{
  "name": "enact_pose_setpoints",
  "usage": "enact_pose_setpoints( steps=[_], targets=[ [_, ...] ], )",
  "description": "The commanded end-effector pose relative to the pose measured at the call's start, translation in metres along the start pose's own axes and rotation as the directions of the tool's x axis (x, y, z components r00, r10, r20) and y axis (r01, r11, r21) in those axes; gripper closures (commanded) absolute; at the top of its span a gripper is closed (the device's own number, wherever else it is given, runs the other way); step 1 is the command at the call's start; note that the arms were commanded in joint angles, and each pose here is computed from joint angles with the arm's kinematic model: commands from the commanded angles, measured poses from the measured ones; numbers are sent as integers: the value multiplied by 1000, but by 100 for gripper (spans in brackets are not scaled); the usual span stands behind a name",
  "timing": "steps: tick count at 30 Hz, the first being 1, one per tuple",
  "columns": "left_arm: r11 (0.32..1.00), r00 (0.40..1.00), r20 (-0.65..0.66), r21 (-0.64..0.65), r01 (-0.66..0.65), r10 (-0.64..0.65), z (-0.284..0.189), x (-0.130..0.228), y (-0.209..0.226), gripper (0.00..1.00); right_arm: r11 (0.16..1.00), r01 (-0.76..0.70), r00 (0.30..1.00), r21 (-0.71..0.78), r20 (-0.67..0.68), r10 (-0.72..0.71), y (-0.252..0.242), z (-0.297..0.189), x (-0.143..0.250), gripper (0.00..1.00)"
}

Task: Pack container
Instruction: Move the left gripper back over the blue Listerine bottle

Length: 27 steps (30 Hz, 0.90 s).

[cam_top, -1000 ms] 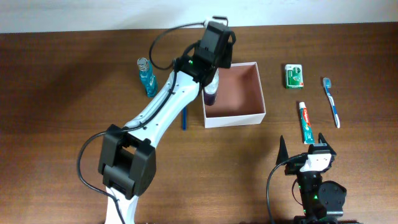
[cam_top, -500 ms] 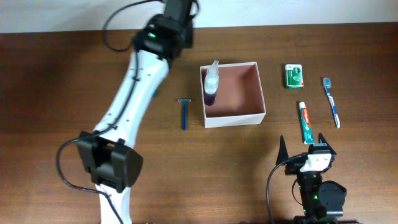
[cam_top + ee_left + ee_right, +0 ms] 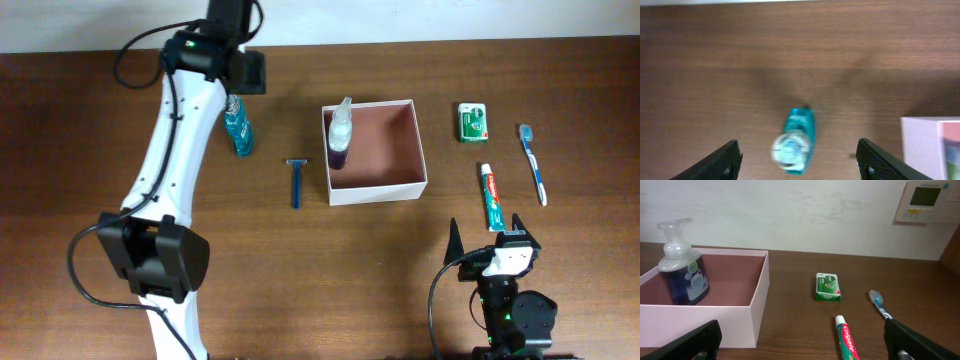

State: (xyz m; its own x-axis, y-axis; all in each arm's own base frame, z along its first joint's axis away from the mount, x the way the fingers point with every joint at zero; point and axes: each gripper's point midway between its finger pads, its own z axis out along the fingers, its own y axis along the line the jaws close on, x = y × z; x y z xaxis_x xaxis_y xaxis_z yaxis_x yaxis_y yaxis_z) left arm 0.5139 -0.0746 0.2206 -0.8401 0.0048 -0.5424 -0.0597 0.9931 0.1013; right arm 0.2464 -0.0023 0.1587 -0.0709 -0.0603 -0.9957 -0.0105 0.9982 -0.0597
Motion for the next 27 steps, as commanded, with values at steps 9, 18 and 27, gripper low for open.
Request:
enact_pose_setpoints(
  steps=[9, 18, 27],
  targets=[
    [994, 994, -91, 105, -43, 53, 21, 14, 6, 27, 1000, 4, 1000, -14, 2, -4, 3, 0, 1, 1],
    [990, 986, -129, 109, -93, 107, 42, 24, 1, 28, 1000, 4, 1000, -14, 2, -4, 3, 0, 1, 1],
    [984, 974, -194, 155, -90, 119, 65, 40, -11, 27, 1000, 4, 1000, -14, 2, -4, 3, 0, 1, 1]
  ],
)
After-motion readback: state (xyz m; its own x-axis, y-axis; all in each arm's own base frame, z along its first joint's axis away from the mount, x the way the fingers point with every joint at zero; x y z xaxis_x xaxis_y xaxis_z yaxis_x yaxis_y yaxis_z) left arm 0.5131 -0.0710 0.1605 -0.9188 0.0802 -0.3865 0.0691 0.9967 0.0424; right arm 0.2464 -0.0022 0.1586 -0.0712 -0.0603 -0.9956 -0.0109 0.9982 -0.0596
